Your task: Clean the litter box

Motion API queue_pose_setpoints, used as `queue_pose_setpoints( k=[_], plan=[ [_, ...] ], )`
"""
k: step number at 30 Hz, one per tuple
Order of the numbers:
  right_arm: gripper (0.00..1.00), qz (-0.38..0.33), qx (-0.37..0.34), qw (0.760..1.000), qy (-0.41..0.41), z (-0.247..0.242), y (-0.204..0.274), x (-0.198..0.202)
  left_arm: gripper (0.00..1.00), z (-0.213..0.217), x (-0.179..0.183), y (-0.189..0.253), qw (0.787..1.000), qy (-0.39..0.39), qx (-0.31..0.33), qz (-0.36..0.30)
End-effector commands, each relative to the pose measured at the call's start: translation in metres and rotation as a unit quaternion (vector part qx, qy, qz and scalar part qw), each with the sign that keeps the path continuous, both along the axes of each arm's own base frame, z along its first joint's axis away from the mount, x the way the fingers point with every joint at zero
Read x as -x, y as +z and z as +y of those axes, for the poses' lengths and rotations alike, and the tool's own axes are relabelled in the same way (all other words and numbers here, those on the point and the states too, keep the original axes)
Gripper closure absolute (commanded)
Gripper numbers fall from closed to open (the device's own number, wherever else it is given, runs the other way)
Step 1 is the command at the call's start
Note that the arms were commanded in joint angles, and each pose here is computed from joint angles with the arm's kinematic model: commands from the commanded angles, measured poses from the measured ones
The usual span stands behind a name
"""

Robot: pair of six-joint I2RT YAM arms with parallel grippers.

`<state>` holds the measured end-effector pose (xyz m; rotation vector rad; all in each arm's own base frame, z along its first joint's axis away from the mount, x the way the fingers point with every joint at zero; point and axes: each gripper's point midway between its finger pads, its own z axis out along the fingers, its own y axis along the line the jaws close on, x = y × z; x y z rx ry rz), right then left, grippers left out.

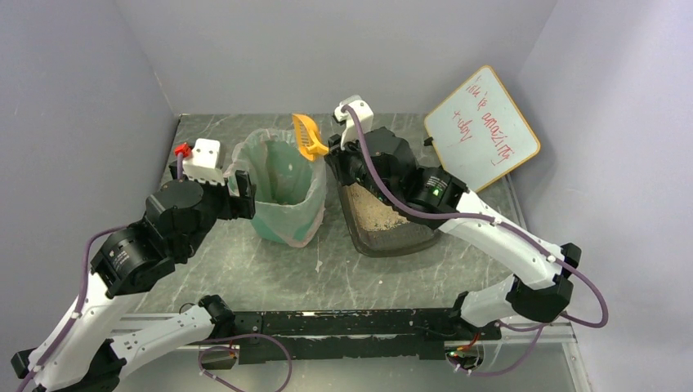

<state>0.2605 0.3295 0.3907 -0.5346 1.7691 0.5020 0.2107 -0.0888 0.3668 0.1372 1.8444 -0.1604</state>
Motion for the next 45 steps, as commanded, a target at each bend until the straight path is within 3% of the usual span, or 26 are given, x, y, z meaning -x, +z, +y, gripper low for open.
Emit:
queue_pose_setpoints(
  k=[1, 8, 14, 27, 35, 45],
  plan=[
    [1.0, -0.051, -0.002, 0.998, -0.04, -0.027, 0.041, -0.003, 0.08, 0.003, -0.002, 0.016, 1.0, 0.007, 0.005, -0.024],
    [1.0, -0.043, -0.042, 0.997, -0.047, -0.044, 0.061, 0.008, 0.08, 0.0, -0.004, 0.014, 1.0, 0.004, 0.003, -0.022],
    [1.0, -0.01, -0.078, 0.99, -0.117, -0.089, 0.05, 0.019, 0.08, -0.002, -0.006, 0.013, 1.0, 0.002, 0.0, -0.022],
    [1.0, 0.14, -0.098, 0.951, -0.259, -0.158, -0.074, 0.046, 0.1, -0.027, -0.018, -0.005, 1.0, -0.021, 0.001, 0.0],
    [1.0, 0.248, -0.092, 0.935, -0.238, -0.154, -0.166, 0.055, 0.1, -0.034, -0.021, -0.005, 1.0, -0.027, 0.006, 0.003],
    [1.0, 0.358, -0.148, 0.886, -0.254, -0.156, -0.229, 0.031, 0.1, -0.03, -0.021, -0.008, 1.0, -0.018, 0.0, 0.006]
  ],
)
